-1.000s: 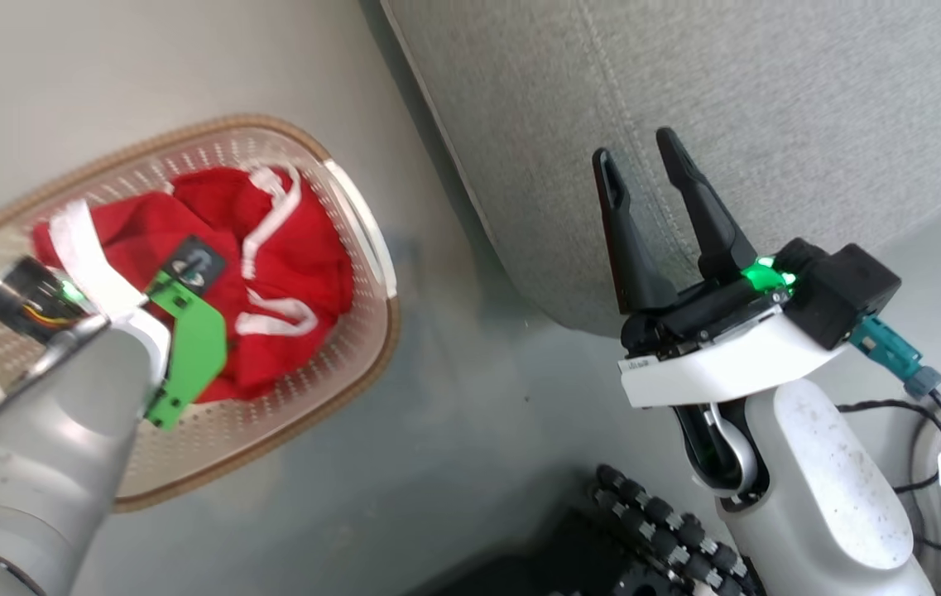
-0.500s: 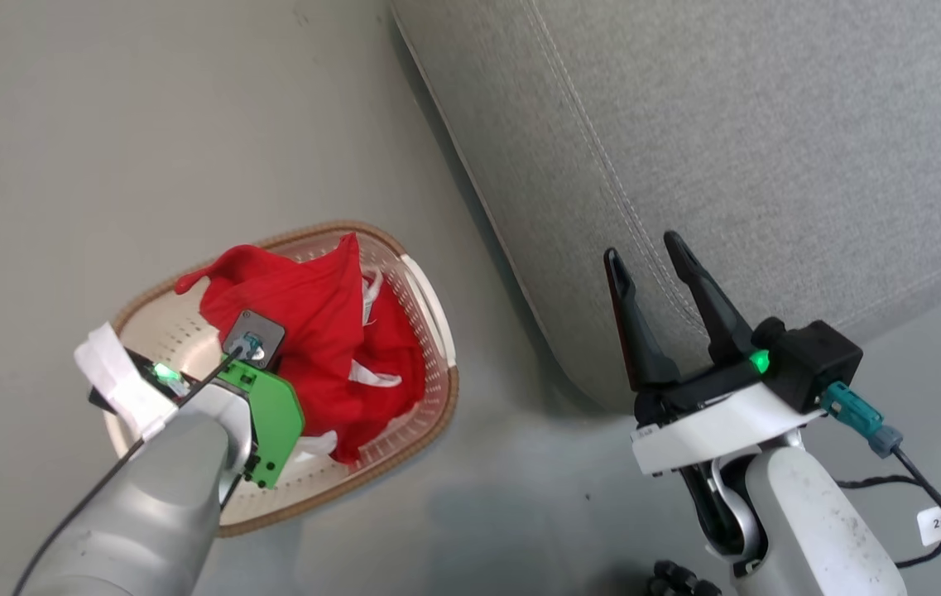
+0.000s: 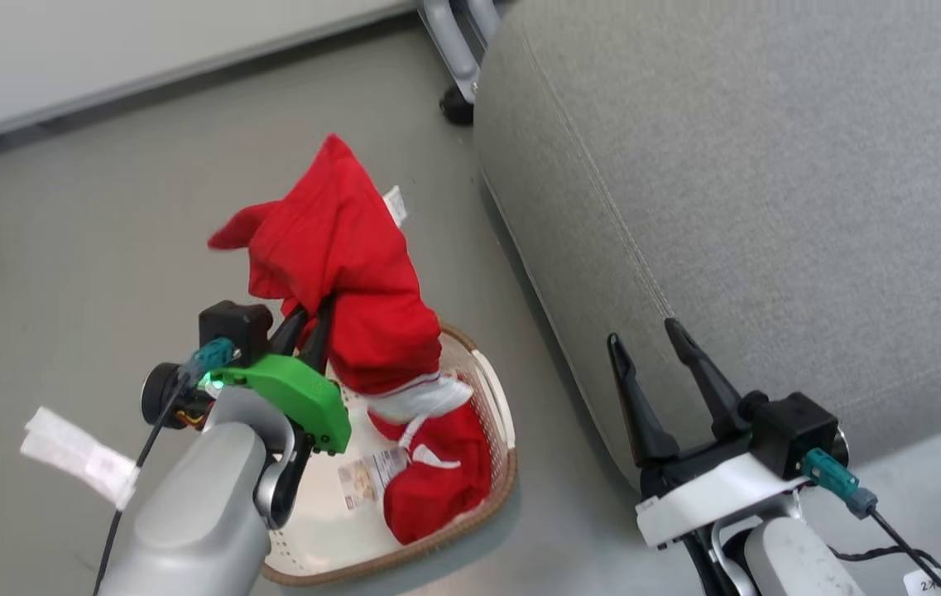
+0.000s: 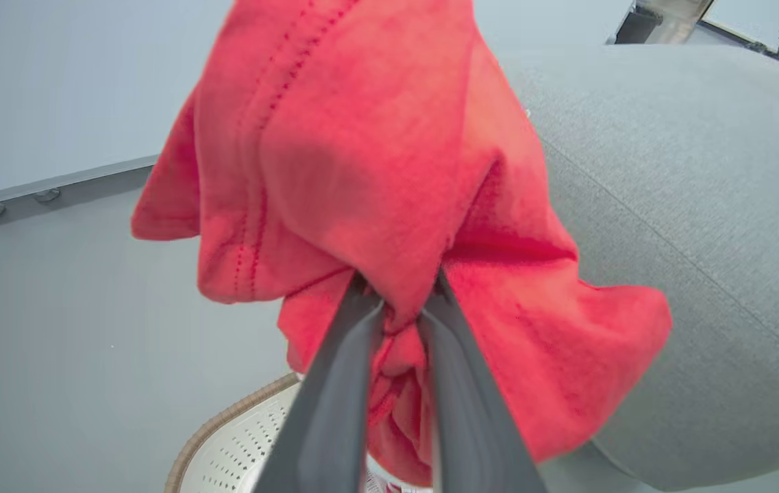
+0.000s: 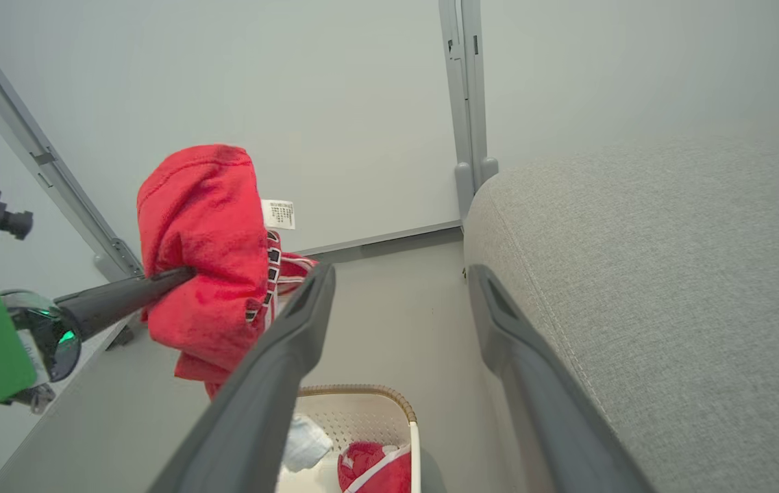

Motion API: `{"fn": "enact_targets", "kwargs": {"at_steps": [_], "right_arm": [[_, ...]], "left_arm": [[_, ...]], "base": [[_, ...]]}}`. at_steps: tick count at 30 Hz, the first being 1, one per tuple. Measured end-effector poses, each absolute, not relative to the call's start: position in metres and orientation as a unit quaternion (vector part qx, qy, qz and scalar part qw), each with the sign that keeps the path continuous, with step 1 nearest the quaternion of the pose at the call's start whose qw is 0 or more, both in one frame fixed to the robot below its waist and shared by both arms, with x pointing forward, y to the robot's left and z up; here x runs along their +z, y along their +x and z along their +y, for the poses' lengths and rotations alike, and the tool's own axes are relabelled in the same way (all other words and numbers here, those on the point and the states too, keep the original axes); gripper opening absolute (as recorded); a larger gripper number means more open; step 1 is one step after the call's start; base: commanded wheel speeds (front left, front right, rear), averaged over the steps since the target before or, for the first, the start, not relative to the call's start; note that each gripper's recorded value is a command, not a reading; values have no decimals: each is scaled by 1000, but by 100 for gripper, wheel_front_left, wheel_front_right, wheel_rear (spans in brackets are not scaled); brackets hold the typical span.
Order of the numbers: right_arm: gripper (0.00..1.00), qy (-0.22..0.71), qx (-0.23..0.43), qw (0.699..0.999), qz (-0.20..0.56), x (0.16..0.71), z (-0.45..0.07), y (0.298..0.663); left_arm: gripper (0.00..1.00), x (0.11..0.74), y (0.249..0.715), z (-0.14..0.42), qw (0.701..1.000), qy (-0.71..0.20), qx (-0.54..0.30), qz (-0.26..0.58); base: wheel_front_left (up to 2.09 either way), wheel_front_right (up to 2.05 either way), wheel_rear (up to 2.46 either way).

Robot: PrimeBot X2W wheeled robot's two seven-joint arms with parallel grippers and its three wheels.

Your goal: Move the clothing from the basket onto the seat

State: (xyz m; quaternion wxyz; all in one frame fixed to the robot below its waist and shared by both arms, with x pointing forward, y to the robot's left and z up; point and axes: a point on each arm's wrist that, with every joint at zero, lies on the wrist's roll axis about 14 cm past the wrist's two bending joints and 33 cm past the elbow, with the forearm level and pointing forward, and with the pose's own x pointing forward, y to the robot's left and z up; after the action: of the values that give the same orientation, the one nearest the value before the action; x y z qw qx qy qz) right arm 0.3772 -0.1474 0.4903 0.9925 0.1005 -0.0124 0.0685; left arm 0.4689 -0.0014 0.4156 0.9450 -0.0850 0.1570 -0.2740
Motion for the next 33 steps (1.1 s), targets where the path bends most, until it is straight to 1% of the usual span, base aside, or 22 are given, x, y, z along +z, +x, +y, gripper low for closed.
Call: {"fn": "enact_targets", "kwargs": {"at_steps": [6,8,11,16,19,23,28,33], "right_arm": [[100,99,96,990,-36,508,-132,361],[100,97,103,989,-46,515,-129,358],[100,94,109,988,-59,523,-127,353],[100,91,118,986,-74,532,-123,347],[100,90,121,985,-80,536,-122,345],[100,89,122,985,-82,538,-122,345],[100,89,122,985,-82,537,-122,344],[100,89,124,985,-80,537,-120,343]], "left_arm": [[0,499,457,10,957,-145,-251,29],[0,525,452,17,956,-163,-242,-11],[0,564,442,25,954,-166,-239,-77],[0,605,422,36,944,-180,-234,-145],[0,623,412,32,938,-171,-247,-174],[0,638,399,21,923,-197,-270,-191],[0,646,379,-9,900,-222,-324,-189],[0,642,372,-19,892,-231,-345,-176]], "base": [[0,0,0],[0,0,0],[0,0,0],[0,0,0],[0,0,0],[0,0,0],[0,0,0],[0,0,0]]}}
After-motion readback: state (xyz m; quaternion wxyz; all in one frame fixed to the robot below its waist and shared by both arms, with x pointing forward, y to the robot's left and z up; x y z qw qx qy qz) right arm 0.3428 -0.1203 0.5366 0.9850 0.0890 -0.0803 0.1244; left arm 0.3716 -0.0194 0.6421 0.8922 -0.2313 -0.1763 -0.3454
